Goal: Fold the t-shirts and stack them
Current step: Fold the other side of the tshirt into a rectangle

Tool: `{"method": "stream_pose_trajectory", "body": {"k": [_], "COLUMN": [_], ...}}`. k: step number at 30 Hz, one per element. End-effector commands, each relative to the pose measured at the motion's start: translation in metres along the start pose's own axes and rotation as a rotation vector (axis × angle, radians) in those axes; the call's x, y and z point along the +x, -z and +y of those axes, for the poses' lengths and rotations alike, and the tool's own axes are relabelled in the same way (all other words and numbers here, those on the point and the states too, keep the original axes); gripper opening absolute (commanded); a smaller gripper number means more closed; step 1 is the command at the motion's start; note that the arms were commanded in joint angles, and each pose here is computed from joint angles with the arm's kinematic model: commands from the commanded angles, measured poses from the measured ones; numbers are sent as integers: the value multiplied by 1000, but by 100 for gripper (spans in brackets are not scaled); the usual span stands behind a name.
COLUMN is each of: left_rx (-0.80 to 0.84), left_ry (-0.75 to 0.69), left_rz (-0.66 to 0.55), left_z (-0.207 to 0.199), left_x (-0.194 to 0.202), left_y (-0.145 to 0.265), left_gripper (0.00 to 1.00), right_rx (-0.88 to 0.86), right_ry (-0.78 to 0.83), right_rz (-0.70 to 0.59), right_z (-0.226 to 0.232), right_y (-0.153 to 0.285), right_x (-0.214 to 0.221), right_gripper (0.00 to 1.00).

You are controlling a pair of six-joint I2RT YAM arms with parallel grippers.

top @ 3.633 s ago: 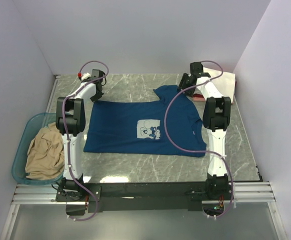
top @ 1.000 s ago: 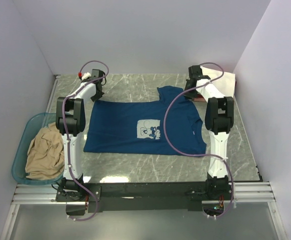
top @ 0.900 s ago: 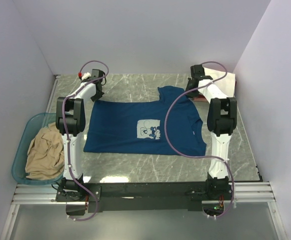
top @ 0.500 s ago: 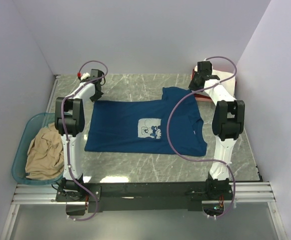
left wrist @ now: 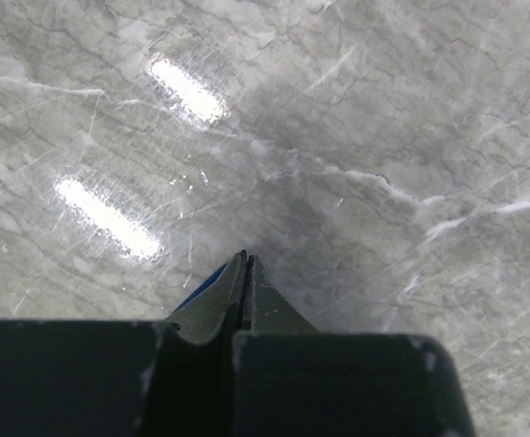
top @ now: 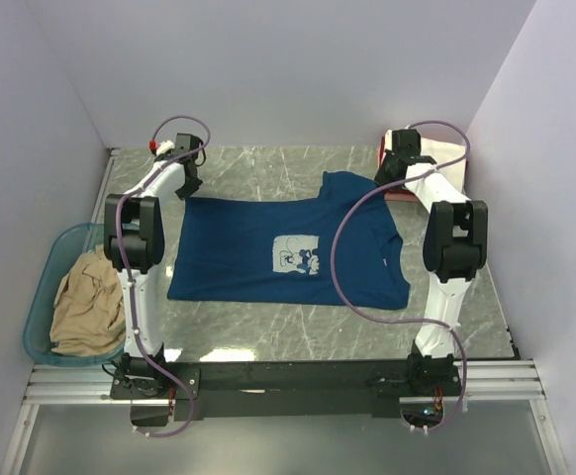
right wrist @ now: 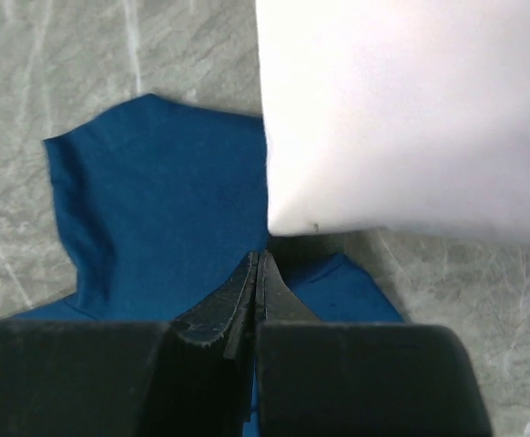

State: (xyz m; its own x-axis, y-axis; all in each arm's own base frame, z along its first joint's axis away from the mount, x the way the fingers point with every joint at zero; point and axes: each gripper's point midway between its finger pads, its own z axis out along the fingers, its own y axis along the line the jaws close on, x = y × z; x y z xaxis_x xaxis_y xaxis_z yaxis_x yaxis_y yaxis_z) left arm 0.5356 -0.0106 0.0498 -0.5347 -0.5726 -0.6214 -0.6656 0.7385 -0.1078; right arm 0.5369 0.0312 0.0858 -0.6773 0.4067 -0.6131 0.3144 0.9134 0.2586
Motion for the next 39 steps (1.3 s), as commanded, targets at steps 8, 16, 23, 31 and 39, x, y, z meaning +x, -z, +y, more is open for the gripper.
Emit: {"method": "stream_pose_trajectory", "body": {"k": [8, 16, 23, 31, 39], "left_rx": [63, 46, 41, 27, 44], "left_ry": [77, 109, 168, 206, 230], "left_rz": [-49, -31, -12, 0, 10], "left_z": [4, 21, 44, 73, 87], "left_x": [-31, -20, 1, 22, 34], "left_y": [49, 61, 74, 84, 95], "left_gripper": [1, 1, 1, 0, 1], "right_rx": [-51, -29, -14, -58, -55], "right_ry": [-46, -82, -112, -141, -152], "right_rz": [-138, -105, -67, 28, 18], "right_z": [5, -10, -26, -37, -48], "right_y": [63, 83, 100, 109, 125], "right_x": [-31, 0, 37, 97, 115], "right_gripper": [0, 0, 0, 0, 0]}}
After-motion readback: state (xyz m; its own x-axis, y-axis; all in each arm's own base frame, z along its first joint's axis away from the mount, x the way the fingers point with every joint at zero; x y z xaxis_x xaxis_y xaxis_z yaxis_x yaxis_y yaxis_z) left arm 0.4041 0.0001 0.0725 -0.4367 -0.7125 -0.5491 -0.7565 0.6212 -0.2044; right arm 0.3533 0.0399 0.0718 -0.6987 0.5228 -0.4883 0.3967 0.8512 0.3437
